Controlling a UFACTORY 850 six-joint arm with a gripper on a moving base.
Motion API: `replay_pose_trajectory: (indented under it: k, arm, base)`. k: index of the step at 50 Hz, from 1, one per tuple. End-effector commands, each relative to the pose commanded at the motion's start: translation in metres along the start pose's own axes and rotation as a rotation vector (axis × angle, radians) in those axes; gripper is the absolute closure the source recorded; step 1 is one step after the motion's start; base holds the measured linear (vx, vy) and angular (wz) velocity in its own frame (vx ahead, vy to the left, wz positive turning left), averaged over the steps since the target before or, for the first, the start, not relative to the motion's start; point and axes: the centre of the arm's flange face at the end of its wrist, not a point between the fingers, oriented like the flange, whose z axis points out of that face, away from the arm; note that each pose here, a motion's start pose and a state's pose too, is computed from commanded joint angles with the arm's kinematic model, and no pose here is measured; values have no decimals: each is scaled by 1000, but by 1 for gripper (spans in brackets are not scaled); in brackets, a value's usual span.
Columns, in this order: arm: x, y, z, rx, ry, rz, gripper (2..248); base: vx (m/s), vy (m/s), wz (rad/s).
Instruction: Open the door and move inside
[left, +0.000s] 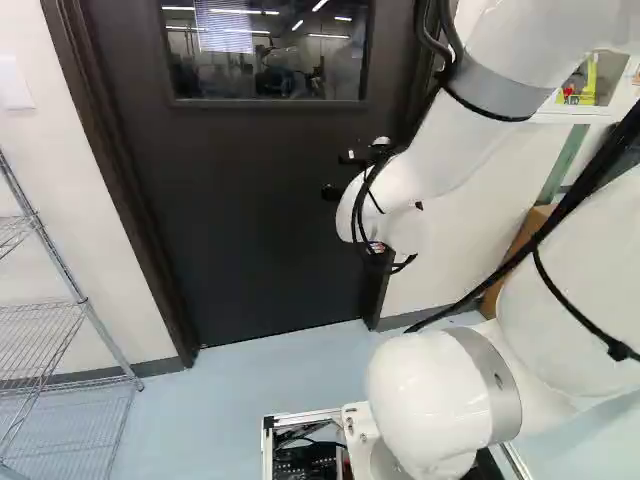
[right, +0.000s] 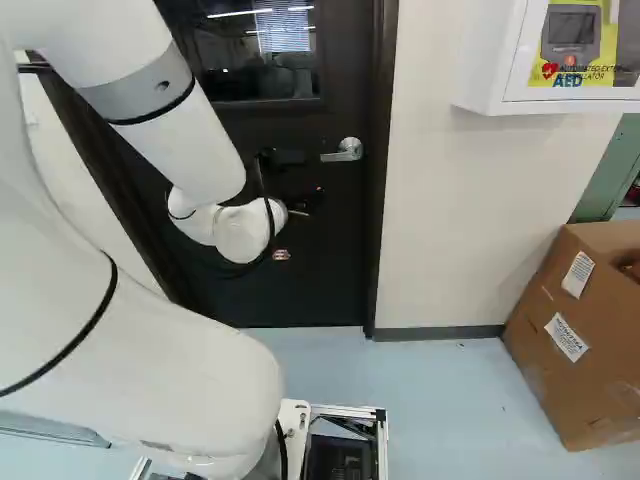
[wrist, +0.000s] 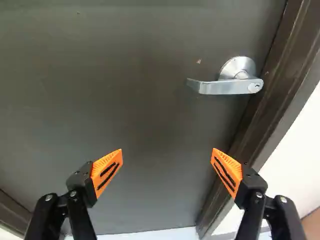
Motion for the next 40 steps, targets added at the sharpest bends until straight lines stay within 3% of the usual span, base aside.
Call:
replay_pose_trajectory:
  k: [40]
  arm:
    - [41, 0, 3, 0, 101, 0, 3]
  base:
    - [0, 0, 0]
